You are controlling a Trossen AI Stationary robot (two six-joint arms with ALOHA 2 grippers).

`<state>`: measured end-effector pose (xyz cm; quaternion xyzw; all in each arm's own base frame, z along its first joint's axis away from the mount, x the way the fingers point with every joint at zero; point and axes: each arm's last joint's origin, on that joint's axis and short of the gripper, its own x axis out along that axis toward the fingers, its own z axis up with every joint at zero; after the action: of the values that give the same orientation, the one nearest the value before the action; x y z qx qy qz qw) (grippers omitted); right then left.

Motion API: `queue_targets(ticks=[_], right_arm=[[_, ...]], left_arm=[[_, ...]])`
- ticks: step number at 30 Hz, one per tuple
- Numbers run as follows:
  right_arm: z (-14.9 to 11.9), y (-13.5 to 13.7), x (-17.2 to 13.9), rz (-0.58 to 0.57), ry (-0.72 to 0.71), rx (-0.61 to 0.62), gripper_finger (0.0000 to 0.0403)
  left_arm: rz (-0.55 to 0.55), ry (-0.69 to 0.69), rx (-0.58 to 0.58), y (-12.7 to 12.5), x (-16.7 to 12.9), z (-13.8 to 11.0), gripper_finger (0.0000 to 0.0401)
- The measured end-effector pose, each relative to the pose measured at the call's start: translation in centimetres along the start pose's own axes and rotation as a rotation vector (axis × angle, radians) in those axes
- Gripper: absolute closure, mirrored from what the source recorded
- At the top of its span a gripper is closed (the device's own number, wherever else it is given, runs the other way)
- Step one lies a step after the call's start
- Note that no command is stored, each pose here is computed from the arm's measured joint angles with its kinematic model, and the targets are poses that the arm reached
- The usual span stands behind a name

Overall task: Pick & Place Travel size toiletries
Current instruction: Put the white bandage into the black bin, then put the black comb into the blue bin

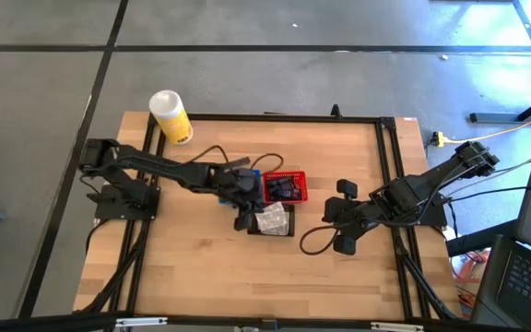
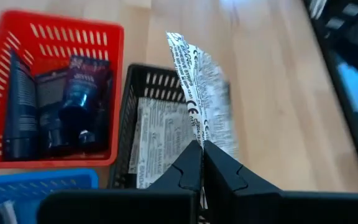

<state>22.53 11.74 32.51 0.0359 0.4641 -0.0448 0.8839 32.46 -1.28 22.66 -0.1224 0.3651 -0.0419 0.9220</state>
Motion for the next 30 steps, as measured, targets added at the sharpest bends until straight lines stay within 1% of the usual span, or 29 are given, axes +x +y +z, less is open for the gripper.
queue_targets(ticks=[4, 9, 16, 18, 21, 25, 28, 30], right_arm=[[0.0, 0.0, 0.0, 0.0, 0.001, 0.012, 0.0398], [0.0, 0.0, 0.0, 0.0, 0.001, 0.011, 0.0399], [0.0, 0.0, 0.0, -0.001, 0.001, 0.011, 0.04], [0.0, 0.0, 0.0, -0.001, 0.001, 0.011, 0.0401], [0.0, 0.0, 0.0, 0.0, 0.001, 0.011, 0.0394], [0.0, 0.0, 0.0, -0.001, 0.002, 0.0, 0.0386], [0.0, 0.0, 0.0, -0.002, 0.002, -0.009, 0.0391], [0.0, 0.0, 0.0, -0.002, 0.004, -0.01, 0.0398]], left_arm=[[0.027, 0.053, 0.036, 0.7, 2.1, -0.9, 0.0398], [0.053, 0.114, 0.078, 1.4, 3.9, -1.9, 0.0398], [0.029, 0.173, 0.151, 1.6, 5.8, -3.0, 0.0398], [0.026, 0.164, 0.159, 1.4, 6.0, -3.0, 0.0395], [0.03, 0.151, 0.178, 1.4, 6.0, -2.9, 0.0376], [0.028, 0.124, 0.19, 1.2, 5.5, -2.2, 0.0331], [0.029, 0.118, 0.196, 1.1, 5.0, -1.4, 0.0298], [0.033, 0.125, 0.195, 1.1, 4.6, -0.6, 0.0284]])
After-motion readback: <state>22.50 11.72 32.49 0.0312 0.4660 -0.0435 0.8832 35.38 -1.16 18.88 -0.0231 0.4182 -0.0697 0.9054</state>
